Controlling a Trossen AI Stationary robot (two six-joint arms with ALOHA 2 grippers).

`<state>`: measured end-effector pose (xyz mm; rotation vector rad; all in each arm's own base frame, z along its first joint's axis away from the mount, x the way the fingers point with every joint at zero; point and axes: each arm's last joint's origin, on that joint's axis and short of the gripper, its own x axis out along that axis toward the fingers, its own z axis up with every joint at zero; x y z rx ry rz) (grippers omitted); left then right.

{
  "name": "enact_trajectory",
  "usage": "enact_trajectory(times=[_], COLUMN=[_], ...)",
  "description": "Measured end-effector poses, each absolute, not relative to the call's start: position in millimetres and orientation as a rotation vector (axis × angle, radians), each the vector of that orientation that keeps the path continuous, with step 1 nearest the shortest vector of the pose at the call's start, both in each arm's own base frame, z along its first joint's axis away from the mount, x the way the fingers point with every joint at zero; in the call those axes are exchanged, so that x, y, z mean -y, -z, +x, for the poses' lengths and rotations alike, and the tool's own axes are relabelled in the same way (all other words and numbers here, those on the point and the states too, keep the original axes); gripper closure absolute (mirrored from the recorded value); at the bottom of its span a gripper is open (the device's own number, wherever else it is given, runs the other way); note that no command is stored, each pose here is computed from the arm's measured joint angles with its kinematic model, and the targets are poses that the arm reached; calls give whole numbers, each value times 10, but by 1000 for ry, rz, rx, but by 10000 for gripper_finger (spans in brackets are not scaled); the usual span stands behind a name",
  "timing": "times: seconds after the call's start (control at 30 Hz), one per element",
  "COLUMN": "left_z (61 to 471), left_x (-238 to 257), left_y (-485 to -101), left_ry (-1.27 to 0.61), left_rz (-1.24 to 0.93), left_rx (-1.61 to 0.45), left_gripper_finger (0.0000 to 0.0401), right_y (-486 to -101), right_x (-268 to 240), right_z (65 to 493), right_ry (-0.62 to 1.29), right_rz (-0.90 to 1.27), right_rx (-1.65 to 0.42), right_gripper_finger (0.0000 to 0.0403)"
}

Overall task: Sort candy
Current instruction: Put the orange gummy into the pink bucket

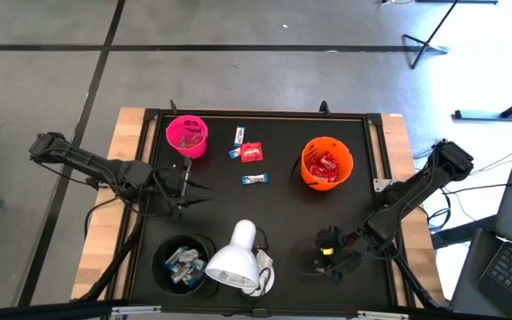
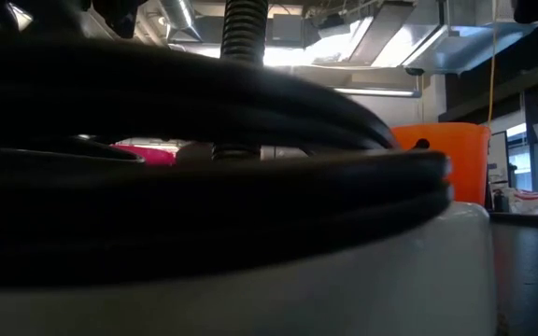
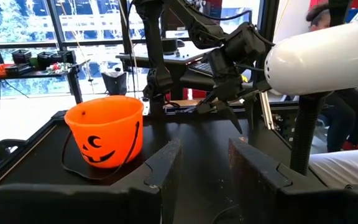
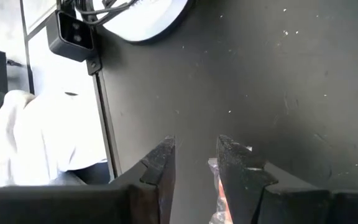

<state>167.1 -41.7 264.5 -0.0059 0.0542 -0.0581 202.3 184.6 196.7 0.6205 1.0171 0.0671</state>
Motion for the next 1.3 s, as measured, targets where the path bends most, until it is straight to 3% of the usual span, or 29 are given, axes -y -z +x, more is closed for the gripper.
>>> enact_trajectory(times=[0.6,0.73,0.9,1.1,1.3], left_z=[1687,1694,1712,1759,1806], left_x=[422,424,448,506,531], left_y=[-2635,-2629,-2607,-2547,-2489], left_ry=[58,58,81,107,103], left_rz=[-9,-8,-5,5,-6], left_rx=[-59,-63,-77,-114,-149], left_gripper_finger=[278,278,278,267,247], right_y=[-1959,-1977,-2045,-1959,-1803], right_x=[-1815,-1844,-1898,-1810,-1867], right_z=[2030,2038,2087,2029,2045], right_ry=[-20,-99,-185,-64,-67], right_rz=[539,529,541,421,438], right_rx=[-961,-972,-903,-946,-1041], right_gripper_finger=[288,285,253,198,183])
